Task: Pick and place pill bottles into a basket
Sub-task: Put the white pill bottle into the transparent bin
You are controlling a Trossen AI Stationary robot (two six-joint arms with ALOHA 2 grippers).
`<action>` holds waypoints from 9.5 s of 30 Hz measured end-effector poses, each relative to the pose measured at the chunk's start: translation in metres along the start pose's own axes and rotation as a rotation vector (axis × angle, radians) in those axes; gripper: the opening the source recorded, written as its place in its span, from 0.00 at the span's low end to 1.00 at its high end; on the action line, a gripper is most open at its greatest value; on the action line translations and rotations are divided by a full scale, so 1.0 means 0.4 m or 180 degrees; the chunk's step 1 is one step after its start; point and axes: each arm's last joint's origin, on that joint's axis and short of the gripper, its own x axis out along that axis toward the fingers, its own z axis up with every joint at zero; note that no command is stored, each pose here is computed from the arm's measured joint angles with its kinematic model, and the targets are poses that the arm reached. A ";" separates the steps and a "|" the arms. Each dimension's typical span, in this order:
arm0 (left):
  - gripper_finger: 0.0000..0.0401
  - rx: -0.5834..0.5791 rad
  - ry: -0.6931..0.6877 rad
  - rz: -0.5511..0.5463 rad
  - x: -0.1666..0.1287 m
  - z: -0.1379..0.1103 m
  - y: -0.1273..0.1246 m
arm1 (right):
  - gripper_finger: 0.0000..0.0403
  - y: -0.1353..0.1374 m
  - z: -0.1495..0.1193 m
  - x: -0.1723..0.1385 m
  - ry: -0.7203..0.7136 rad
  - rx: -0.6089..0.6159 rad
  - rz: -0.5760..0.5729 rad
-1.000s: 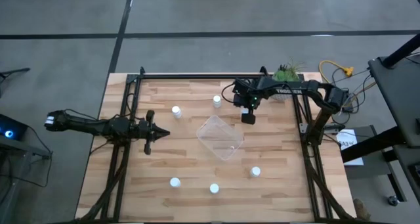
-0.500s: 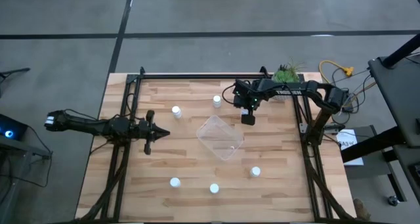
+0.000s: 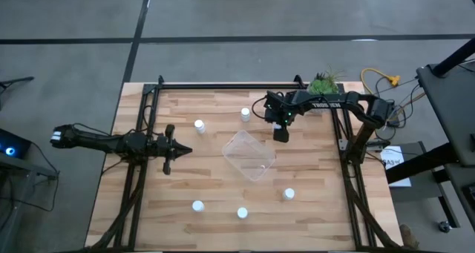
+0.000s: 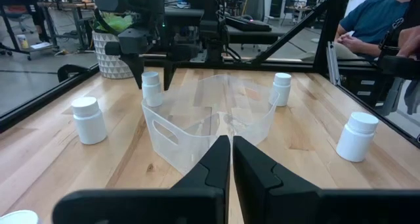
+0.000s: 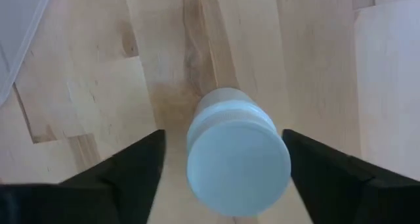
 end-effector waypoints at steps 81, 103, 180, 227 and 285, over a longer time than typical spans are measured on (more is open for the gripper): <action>0.00 -0.0001 -0.0006 -0.0001 0.000 0.000 0.000 | 0.40 0.362 0.126 -0.215 -0.0359 -0.0811 0.0613; 0.00 -0.0001 -0.0005 -0.0001 0.000 0.000 0.000 | 0.40 0.357 0.132 -0.186 -0.0535 -0.0979 0.0605; 0.00 0.0002 0.0006 0.0002 0.000 0.000 0.000 | 0.41 0.229 0.361 -0.256 -0.0230 -0.0615 0.0552; 0.00 0.0015 0.0104 0.0009 0.005 -0.007 0.000 | 0.41 0.210 0.332 -0.021 -0.0141 -0.0621 0.0290; 0.00 0.0017 0.0109 0.0008 0.005 -0.007 0.000 | 0.45 0.205 0.321 0.037 -0.0079 -0.0558 0.0143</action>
